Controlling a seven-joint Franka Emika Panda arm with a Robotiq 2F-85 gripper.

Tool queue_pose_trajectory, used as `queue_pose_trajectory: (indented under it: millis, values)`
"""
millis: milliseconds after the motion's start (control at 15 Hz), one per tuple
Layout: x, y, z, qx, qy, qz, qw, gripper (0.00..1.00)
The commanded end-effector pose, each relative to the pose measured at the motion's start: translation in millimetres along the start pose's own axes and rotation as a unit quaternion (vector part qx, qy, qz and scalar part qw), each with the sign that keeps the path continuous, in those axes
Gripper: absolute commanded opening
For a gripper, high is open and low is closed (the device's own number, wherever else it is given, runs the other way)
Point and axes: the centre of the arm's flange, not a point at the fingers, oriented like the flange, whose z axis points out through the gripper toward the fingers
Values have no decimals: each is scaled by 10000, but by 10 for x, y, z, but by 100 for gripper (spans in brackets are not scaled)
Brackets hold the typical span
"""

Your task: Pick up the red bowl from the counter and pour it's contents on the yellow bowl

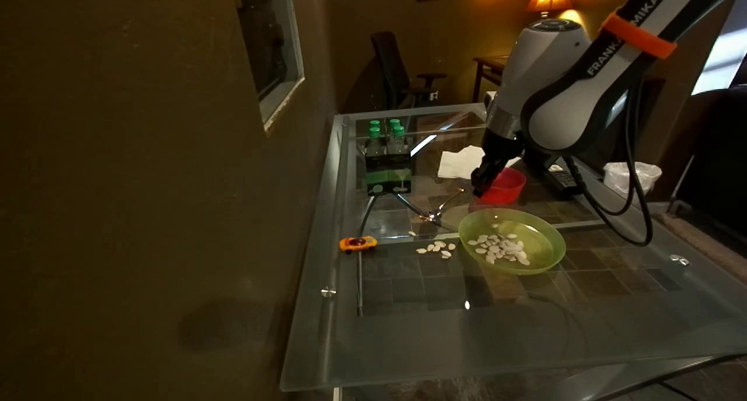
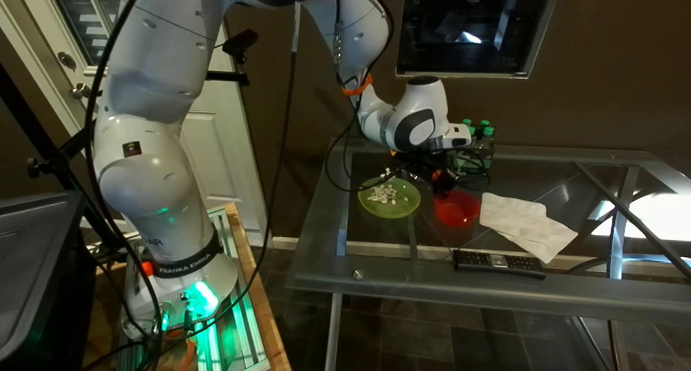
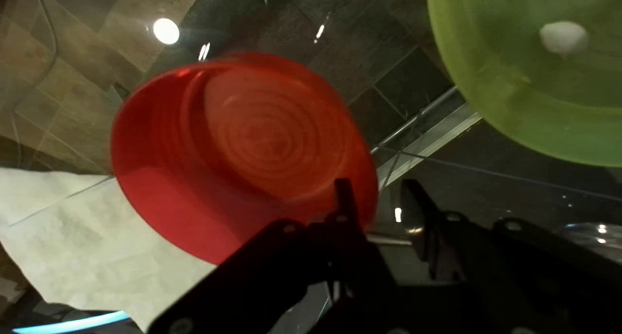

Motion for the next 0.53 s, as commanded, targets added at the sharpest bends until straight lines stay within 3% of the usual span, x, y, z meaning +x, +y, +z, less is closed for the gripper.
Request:
queue_pose_trajectory:
  millis: [0, 200, 333, 467]
  values:
    - [55, -119, -637, -669, 10, -61, 9977, 62]
    - [98, -89, -1221, -1387, 15, 192, 9902, 83]
    - [62, -141, -1479, -1044, -607, -144, 9926, 97]
    - [-78, -351, -1676, -554, -628, -463, 9954, 100]
